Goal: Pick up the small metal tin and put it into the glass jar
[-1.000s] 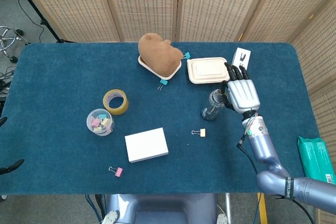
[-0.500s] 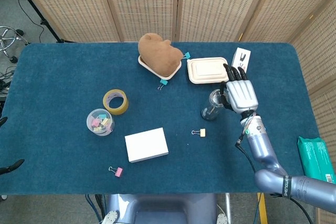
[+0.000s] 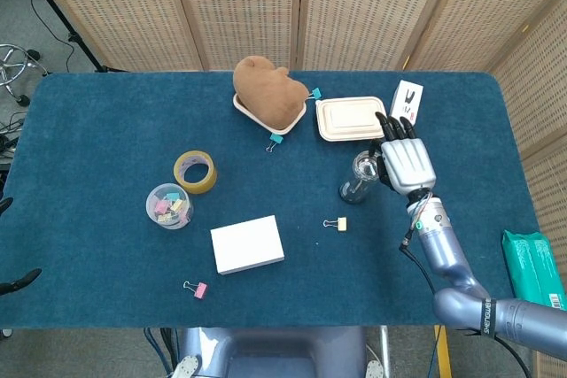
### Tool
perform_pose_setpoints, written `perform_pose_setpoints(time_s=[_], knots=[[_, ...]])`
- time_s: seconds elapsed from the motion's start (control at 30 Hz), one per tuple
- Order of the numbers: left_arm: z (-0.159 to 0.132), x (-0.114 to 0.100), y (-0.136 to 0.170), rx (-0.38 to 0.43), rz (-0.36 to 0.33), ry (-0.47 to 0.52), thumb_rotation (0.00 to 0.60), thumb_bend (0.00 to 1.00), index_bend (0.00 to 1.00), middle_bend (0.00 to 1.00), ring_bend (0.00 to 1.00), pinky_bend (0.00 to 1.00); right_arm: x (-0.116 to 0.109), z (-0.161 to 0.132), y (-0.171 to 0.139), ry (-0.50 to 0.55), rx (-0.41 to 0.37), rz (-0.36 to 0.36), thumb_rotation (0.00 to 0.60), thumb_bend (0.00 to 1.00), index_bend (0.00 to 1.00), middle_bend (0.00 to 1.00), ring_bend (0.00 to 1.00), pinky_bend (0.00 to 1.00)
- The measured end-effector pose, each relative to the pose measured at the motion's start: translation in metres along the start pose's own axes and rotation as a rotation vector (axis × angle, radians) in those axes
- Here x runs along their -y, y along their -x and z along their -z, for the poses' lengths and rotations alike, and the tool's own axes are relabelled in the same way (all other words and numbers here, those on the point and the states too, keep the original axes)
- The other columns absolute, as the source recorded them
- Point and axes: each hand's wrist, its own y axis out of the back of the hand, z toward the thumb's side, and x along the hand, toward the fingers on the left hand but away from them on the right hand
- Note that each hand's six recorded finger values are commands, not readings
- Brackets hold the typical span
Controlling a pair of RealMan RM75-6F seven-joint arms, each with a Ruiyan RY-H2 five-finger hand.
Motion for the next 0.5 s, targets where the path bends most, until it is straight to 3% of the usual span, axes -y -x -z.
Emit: perform_pose_setpoints(time_s=[0.27,0.5], knots=[[0.001,-0.001,-0.001,0.000,-0.002,0.002,0.600,0.00,0.00,0.00,0.00,0.00,-0.008,-0.006,-0.003,0.002,-0.019,0.026,0.600,0.71,0.42,0.00,0.00,0.00],[0.000,0.000,-0.001,0.003,0.002,0.000,0.600,0.00,0.00,0.00,0.00,0.00,-0.034,-0.011,-0.016,0.013,-0.054,0.104,0.600,0.70,0.37,0.00,0.00,0.00]])
